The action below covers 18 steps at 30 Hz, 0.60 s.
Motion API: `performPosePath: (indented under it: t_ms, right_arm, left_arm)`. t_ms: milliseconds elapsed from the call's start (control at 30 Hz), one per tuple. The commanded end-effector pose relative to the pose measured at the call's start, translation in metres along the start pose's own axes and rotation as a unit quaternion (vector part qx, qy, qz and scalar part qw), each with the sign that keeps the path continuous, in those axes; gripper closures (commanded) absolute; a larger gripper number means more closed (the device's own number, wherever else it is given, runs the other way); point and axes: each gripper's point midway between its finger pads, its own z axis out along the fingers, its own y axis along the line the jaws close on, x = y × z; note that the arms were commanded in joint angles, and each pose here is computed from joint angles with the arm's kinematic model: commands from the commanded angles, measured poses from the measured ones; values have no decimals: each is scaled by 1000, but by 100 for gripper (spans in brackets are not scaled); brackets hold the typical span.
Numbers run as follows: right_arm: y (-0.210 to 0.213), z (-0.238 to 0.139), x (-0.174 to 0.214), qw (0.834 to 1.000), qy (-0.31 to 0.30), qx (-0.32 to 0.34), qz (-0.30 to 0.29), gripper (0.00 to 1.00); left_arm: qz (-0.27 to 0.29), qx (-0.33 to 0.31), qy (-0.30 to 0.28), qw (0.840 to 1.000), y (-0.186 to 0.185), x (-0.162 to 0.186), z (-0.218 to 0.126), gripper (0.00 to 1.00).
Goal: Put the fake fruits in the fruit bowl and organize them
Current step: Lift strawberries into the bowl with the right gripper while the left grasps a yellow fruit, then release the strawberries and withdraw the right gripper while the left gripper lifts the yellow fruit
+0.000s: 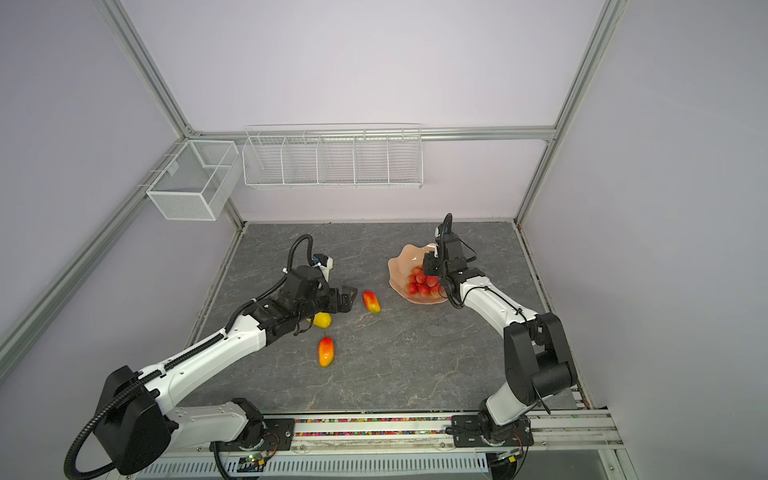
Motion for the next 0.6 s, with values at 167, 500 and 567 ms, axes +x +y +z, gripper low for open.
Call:
performPosePath:
  t_ms: [167, 500, 567]
  right_arm:
    - [17, -24, -26, 998, -51, -31, -38, 38]
    - [161, -100, 24, 939, -47, -289, -181, 4]
    - [189, -114, 56, 905, -2, -373, -203, 7]
  left_arm:
    - [-78, -160, 37, 983, 56, 17, -7, 7]
    - [-221, -183, 103, 952, 104, 68, 10, 9]
    - [-233, -189, 103, 948, 110, 70, 12, 8]
